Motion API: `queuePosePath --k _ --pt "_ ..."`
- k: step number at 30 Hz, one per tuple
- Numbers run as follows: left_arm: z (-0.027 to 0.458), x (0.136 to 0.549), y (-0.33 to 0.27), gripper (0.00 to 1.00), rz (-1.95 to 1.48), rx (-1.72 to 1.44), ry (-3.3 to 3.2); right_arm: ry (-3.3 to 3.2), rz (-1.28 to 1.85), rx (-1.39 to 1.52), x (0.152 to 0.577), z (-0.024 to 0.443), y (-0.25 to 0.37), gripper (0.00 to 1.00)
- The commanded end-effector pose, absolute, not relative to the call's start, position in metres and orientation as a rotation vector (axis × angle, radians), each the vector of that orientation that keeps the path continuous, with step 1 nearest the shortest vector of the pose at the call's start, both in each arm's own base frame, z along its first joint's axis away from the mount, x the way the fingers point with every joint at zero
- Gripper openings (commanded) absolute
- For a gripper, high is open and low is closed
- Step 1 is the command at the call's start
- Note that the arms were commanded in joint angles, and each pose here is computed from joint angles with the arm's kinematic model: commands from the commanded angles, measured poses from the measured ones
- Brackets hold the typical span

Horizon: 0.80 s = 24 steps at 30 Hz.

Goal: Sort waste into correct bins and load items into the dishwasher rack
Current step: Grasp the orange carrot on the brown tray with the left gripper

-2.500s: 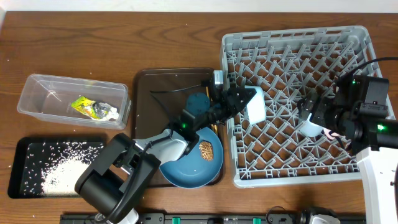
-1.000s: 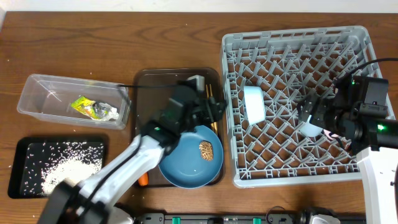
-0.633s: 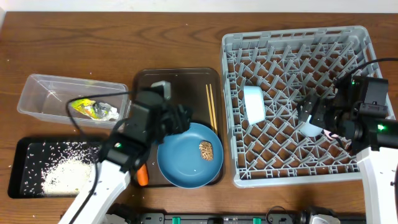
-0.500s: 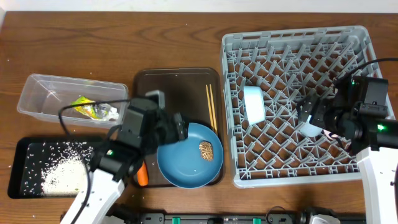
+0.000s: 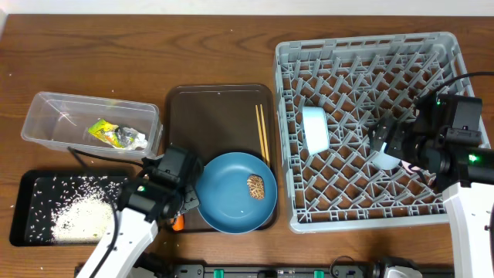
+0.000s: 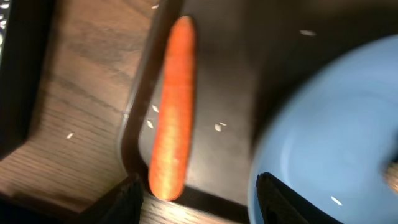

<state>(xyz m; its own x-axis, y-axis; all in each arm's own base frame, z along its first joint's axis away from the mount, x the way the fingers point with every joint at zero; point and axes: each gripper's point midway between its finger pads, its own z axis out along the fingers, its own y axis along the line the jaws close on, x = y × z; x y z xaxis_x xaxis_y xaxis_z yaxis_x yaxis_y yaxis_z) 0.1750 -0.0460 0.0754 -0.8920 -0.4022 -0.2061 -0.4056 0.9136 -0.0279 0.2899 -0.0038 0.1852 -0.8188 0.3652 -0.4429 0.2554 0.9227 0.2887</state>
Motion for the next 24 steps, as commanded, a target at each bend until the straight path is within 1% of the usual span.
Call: queuePosePath --k 1,6,9,12,14,17,19,21,22,24 --pt "0.058 0.172 -0.031 0.6 0.158 -0.688 2.863 2.561 0.295 0.432 0.292 0.191 -0.005 0.95" --pt "0.031 0.168 -0.024 0.6 0.219 -0.762 2.9 2.562 0.295 0.432 0.291 0.191 -0.005 0.95" --pt "0.02 0.169 -0.026 0.59 0.187 -0.774 2.935 2.565 0.295 0.432 0.291 0.191 -0.005 0.95" --pt "0.011 0.172 -0.032 0.55 0.133 -0.737 2.972 2.564 0.295 0.432 0.291 0.191 -0.005 0.95" --pt "0.008 0.174 -0.038 0.48 0.096 -0.717 2.989 2.564 0.295 0.432 0.291 0.191 -0.005 0.95" --pt "0.005 0.176 -0.039 0.34 0.088 -0.718 2.993 2.565 0.295 0.432 0.291 0.191 -0.005 0.95" --pt "0.005 0.176 -0.039 0.27 0.091 -0.719 2.994 2.565 0.295 0.433 0.291 0.191 -0.005 0.95" --pt "0.005 0.176 -0.039 0.25 0.091 -0.719 2.994 2.565 0.295 0.433 0.291 0.191 -0.005 0.95" --pt "0.005 0.176 -0.039 0.21 0.09 -0.719 2.994 2.565 0.295 0.432 0.291 0.191 -0.005 0.95" --pt "0.005 0.176 -0.039 0.06 0.089 -0.72 2.993 2.565 0.295 0.432 0.291 0.191 -0.005 0.95"
